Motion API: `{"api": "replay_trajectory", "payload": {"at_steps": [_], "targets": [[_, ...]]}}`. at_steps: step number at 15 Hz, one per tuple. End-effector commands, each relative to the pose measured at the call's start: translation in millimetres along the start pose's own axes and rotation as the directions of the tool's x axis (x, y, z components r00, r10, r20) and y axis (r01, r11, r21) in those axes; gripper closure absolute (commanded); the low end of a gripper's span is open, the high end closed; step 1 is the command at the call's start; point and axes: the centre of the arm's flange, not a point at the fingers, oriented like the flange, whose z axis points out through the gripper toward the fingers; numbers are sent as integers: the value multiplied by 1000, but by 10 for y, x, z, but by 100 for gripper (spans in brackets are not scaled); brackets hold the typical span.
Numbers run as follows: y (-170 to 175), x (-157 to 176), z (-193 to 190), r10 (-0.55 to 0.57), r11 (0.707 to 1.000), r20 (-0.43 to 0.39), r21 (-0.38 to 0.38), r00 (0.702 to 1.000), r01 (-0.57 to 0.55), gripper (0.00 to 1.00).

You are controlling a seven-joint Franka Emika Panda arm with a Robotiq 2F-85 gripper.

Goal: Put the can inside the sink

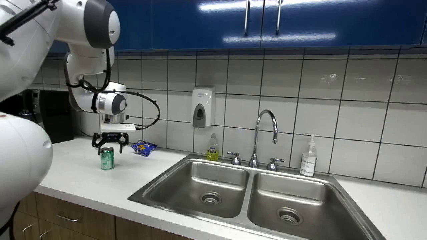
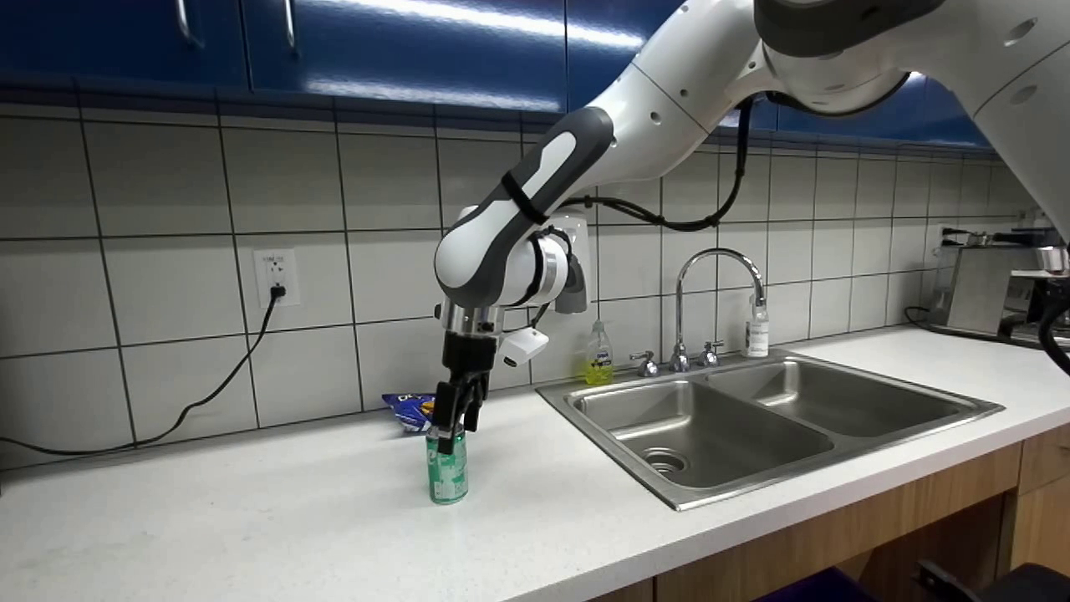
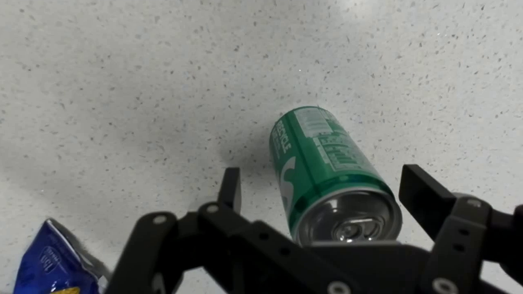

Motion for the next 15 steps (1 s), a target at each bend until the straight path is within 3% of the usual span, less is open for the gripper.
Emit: {"api": "replay_trajectory", "payload": {"at_steps": [1, 9, 10, 11, 15], "targets": [[-47, 77, -39, -4, 1000, 12, -1, 1000, 4, 0], [-109, 109, -30, -12, 1000, 5, 9, 1000, 12, 0], [-108, 110, -31, -12, 1000, 4, 10, 1000, 12, 25], [-107, 109, -28, -13, 1000, 3, 10, 1000, 13, 26], [-97, 108, -25, -5, 1000, 0, 12, 1000, 5, 58]]}}
